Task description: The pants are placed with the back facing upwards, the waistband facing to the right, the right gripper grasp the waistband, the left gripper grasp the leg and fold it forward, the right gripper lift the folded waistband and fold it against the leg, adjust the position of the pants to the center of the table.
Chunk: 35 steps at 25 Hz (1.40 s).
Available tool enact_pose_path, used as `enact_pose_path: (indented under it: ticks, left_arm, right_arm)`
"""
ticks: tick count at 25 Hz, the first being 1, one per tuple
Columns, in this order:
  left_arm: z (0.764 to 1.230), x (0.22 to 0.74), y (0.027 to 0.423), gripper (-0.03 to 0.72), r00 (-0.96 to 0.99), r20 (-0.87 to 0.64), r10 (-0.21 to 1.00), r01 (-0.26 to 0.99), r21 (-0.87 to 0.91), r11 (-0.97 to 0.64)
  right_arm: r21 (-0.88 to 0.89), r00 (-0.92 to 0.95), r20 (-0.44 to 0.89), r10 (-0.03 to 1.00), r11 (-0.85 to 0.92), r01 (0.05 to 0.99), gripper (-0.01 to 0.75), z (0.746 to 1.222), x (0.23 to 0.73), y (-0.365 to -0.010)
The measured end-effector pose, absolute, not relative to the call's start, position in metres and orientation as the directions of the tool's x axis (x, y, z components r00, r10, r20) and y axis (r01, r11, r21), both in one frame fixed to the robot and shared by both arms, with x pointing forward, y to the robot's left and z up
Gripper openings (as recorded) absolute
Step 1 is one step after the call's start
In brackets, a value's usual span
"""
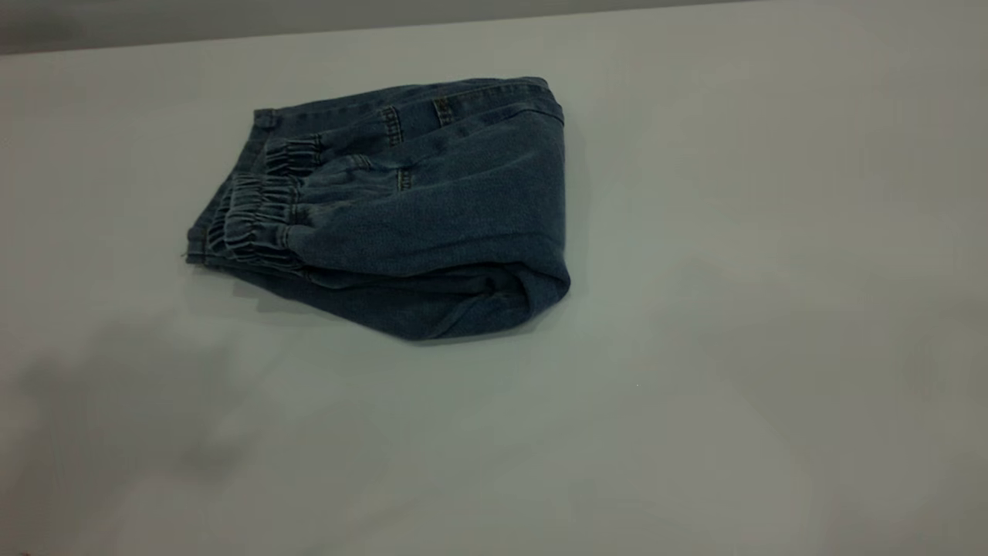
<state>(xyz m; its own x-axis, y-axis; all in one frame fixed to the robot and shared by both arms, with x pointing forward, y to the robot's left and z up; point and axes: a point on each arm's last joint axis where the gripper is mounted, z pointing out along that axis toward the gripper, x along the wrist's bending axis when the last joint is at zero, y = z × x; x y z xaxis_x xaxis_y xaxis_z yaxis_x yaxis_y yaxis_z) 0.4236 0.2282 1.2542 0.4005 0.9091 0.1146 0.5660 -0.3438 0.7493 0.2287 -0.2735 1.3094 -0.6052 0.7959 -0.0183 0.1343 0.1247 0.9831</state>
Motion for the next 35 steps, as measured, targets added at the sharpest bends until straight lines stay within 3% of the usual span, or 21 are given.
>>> enact_pose_path:
  ticks: [9, 16, 22, 35]
  left_arm:
    - [1.234, 0.309, 0.278, 0.419, 0.363, 0.073, 0.929, 0.476, 0.843, -0.252]
    - [1.175, 0.247, 0.305, 0.419, 0.360, 0.070, 0.930, 0.429, 0.873, -0.232]
    - [1.126, 0.237, 0.306, 0.419, 0.386, 0.043, 0.922, 0.475, 0.847, -0.238]
    - [1.072, 0.253, 0.295, 0.419, 0.423, 0.028, 0.906, 0.608, 0.732, -0.307]
  right_arm:
    - [0.965, -0.599, 0.008, 0.801, 0.151, 0.215, 0.583, 1.253, 0.215, -0.279]
    - [0.921, -0.596, 0.049, 0.802, 0.195, 0.338, 0.583, 1.199, 0.224, -0.276]
    - [0.858, -0.591, 0.081, 0.803, 0.246, 0.451, 0.583, 1.149, 0.238, -0.271]
    - [0.792, -0.575, 0.025, 0.818, 0.334, 0.510, 0.583, 1.058, 0.252, -0.272]
